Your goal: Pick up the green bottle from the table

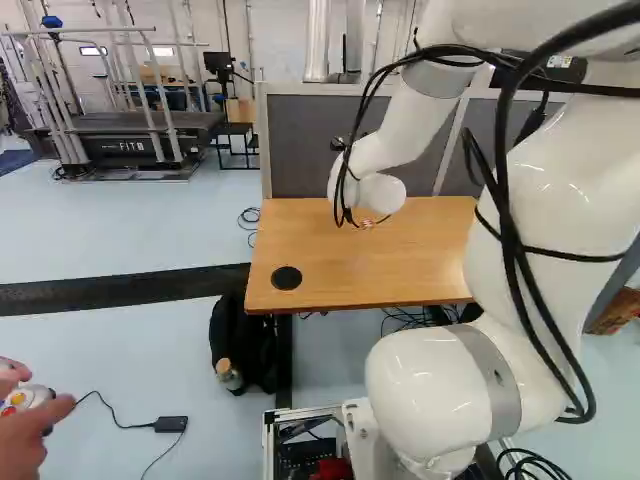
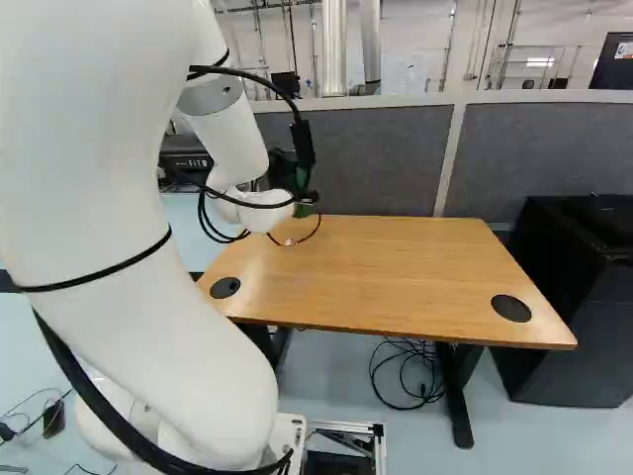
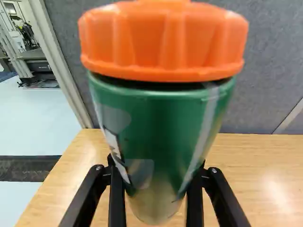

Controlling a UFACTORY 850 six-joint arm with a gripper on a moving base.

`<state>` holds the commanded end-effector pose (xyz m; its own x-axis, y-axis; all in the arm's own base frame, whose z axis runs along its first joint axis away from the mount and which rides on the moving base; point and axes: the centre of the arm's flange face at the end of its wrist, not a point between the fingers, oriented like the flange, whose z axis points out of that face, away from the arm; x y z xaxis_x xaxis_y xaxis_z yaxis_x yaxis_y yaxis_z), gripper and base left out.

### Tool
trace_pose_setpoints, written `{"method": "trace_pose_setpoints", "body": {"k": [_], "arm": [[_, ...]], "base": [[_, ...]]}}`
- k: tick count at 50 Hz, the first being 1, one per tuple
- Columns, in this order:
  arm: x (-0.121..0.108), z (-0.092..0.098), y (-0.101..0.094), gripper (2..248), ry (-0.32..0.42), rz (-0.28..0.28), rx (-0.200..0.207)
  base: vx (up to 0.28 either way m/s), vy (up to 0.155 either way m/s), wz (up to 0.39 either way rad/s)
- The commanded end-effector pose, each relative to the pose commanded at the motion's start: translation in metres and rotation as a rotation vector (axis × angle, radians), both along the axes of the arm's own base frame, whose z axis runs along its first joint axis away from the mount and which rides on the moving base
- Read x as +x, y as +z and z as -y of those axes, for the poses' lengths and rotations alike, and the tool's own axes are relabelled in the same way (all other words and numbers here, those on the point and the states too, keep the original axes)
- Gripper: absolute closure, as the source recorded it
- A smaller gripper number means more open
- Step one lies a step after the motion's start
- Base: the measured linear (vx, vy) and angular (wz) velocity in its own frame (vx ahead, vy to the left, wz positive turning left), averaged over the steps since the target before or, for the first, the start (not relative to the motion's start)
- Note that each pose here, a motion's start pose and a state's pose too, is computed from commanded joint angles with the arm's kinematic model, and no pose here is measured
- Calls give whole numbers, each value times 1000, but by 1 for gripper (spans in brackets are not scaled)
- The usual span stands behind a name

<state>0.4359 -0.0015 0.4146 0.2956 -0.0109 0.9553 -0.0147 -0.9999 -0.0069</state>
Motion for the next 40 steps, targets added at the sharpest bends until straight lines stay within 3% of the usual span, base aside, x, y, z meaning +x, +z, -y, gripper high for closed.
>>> {"method": "trace_pose_setpoints", "body": {"k": [40], "arm": [[-96,-1,-23,135,8,-18,-4]], "base": [[0,0,0]]}}
